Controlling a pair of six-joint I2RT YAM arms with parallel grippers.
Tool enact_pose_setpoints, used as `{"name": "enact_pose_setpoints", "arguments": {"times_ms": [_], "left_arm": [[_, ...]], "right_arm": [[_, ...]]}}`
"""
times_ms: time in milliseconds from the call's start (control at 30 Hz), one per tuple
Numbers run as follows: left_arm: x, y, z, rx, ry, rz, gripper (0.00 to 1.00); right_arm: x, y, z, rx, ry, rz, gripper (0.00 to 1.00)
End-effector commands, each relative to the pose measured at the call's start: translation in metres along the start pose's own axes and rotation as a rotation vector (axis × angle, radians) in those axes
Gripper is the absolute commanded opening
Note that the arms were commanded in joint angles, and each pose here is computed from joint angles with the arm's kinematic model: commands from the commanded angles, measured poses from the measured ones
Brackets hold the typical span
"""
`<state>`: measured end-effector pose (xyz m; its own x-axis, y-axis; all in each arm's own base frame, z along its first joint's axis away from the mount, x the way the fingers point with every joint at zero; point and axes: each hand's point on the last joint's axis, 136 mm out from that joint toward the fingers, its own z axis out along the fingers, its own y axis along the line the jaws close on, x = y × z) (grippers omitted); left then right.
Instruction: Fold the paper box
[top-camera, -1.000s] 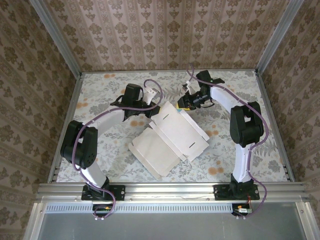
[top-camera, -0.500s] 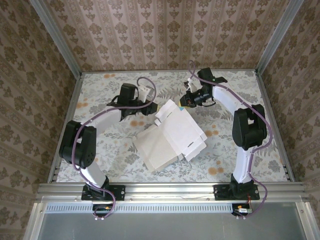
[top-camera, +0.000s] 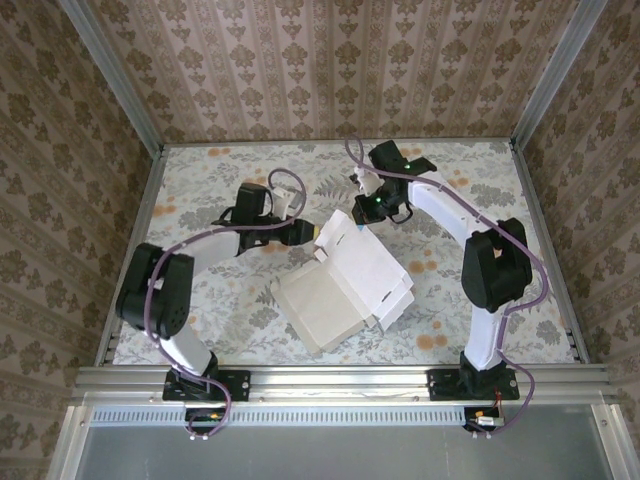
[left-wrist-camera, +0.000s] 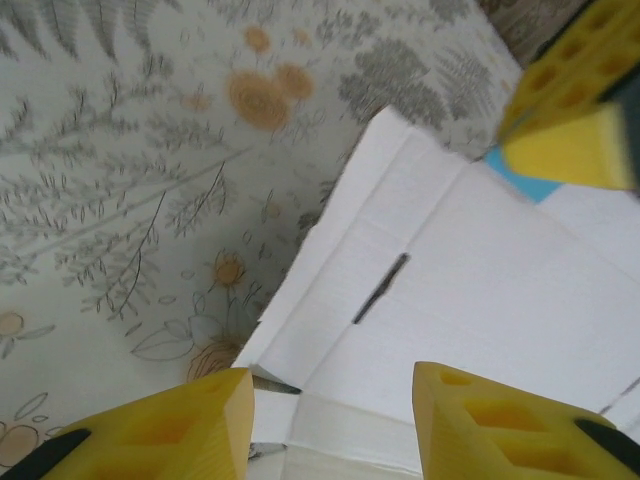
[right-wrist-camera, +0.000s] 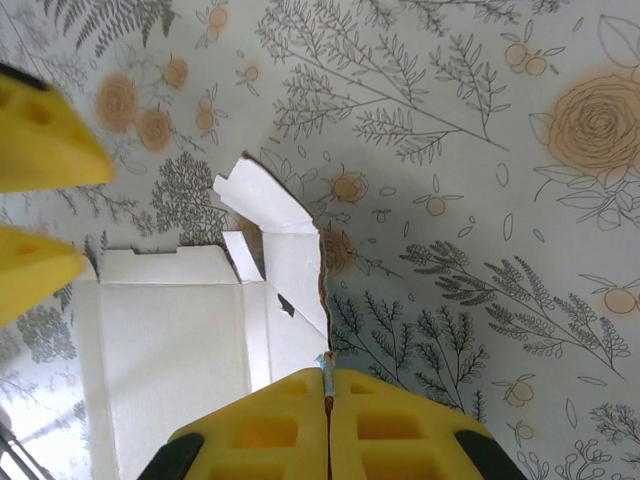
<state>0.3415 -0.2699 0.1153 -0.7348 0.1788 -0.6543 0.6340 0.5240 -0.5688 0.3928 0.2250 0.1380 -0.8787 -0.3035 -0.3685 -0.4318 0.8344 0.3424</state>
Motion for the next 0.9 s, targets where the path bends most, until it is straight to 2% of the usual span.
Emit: {"name": "enact_pose_setpoints", "arguments": {"times_ms": [0, 167, 500, 800, 867], "left_arm": [[0.005, 0.0, 0.017, 0.075, 0.023, -0.018, 0.48], [0.016, 0.0, 0.034, 0.078, 0.072, -0.03, 0.49], [0.033, 0.012, 0.044, 0.041, 0.119, -0.084, 0.49], [0.039, 0.009, 0.059, 0.006, 0.174, -0.042, 0.49], [0.039, 0.011, 0.06, -0.007, 0.177, -0.035, 0.51]], "right_arm": [[-0.003, -0.005, -0.021, 0.065, -0.025, -0.023, 0.09], [-0.001, -0.004, -0.023, 0.067, -0.027, -0.018, 0.09], [-0.001, -0.005, -0.023, 0.071, -0.035, -0.017, 0.09], [-0.002, -0.004, -0.024, 0.063, -0.041, -0.019, 0.09], [-0.002, -0.003, -0.024, 0.059, -0.042, -0.018, 0.09]]}}
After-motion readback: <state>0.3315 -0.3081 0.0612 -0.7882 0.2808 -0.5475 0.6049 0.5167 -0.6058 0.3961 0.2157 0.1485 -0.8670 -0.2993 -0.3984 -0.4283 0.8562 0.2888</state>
